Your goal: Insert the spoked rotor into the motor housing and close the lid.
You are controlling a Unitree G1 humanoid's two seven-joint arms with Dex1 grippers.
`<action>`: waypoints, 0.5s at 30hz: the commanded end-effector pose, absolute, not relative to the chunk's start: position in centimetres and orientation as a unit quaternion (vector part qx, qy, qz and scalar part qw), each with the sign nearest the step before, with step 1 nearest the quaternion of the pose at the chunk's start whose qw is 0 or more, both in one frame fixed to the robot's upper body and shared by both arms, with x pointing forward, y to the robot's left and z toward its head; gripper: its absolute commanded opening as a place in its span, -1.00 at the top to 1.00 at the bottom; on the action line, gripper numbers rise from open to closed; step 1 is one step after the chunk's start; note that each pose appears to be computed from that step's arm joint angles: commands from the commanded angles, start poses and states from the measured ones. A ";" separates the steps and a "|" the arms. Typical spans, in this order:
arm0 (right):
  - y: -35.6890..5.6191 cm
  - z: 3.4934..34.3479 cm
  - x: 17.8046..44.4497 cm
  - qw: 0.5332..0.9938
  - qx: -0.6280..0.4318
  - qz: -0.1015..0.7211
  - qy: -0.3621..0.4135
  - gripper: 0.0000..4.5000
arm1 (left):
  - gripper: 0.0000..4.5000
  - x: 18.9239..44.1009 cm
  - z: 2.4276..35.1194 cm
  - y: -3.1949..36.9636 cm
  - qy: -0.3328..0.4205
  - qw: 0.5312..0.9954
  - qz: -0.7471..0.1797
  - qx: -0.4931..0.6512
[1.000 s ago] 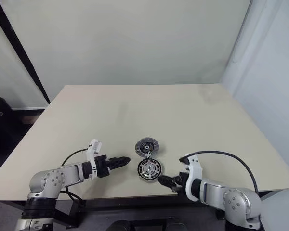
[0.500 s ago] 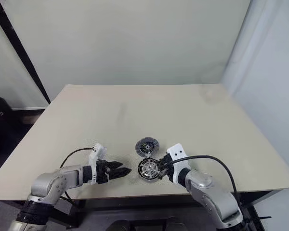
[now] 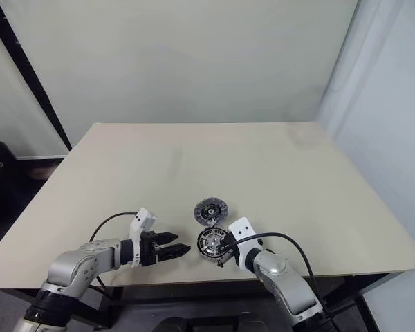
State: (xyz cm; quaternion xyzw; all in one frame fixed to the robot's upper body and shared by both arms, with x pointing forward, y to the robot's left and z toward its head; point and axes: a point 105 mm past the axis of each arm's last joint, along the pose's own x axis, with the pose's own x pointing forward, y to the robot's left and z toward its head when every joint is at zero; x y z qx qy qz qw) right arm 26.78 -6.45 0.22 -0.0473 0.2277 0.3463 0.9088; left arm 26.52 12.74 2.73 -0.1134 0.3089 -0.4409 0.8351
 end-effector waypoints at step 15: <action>-8.0 5.9 25.6 0.863 -0.172 0.434 0.195 -0.77 | -1.00 27.4 3.7 12.7 0.287 0.847 -0.433 -0.112</action>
